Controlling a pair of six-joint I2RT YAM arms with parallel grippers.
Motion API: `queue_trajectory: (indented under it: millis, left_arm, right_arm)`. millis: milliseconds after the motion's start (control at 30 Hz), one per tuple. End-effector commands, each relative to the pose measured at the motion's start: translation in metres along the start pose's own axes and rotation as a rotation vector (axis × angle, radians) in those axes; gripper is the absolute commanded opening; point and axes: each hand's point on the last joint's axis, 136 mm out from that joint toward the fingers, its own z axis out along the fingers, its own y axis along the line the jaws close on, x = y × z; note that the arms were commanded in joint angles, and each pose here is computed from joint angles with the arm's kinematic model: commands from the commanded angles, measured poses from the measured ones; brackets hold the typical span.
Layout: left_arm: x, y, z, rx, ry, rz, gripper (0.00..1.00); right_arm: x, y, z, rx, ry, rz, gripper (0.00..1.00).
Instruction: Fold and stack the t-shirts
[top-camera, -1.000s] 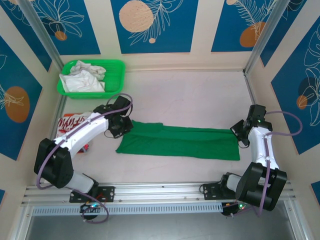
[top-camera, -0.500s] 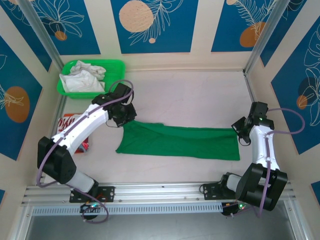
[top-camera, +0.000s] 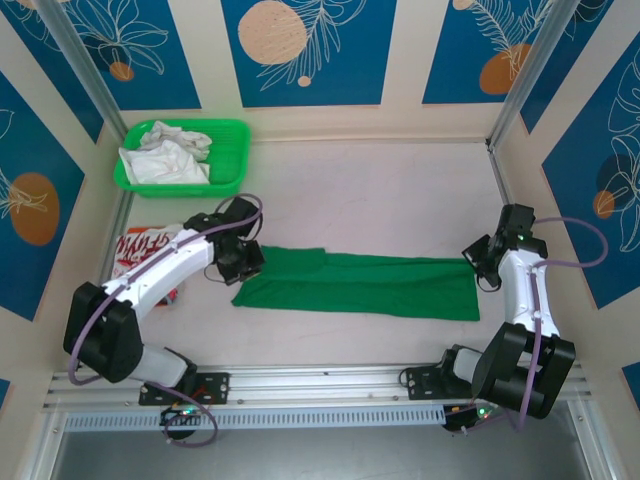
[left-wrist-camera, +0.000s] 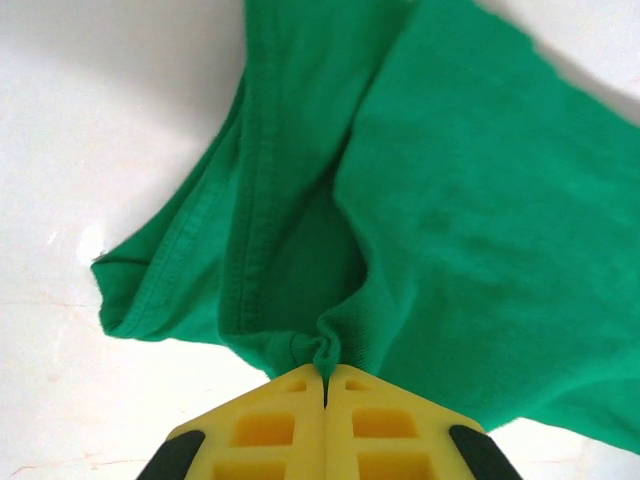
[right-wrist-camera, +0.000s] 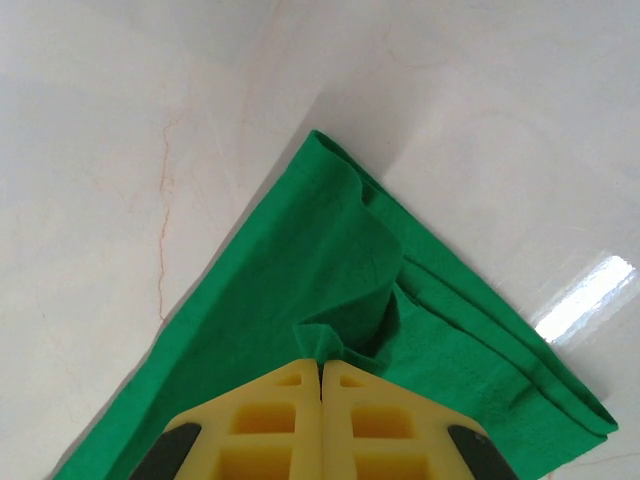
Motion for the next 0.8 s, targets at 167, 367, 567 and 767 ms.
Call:
queue_trajectory:
  millis: [167, 367, 567, 767]
  left_arm:
    - [0.006, 0.024, 0.035, -0.104, 0.039, -0.005, 0.00]
    - [0.012, 0.032, 0.049, -0.128, 0.070, -0.005, 0.00]
    - [0.016, 0.042, 0.059, -0.155, 0.079, -0.016, 0.00]
    - [0.013, 0.045, 0.063, -0.167, 0.076, -0.019, 0.00]
  right_arm:
    - [0.018, -0.024, 0.021, 0.072, 0.055, 0.038, 0.00]
    - [0.021, -0.031, 0.035, 0.097, 0.079, 0.054, 0.00]
    - [0.023, -0.032, 0.043, 0.110, 0.106, 0.070, 0.00]
    - [0.030, -0.040, 0.047, 0.128, 0.121, 0.120, 0.01]
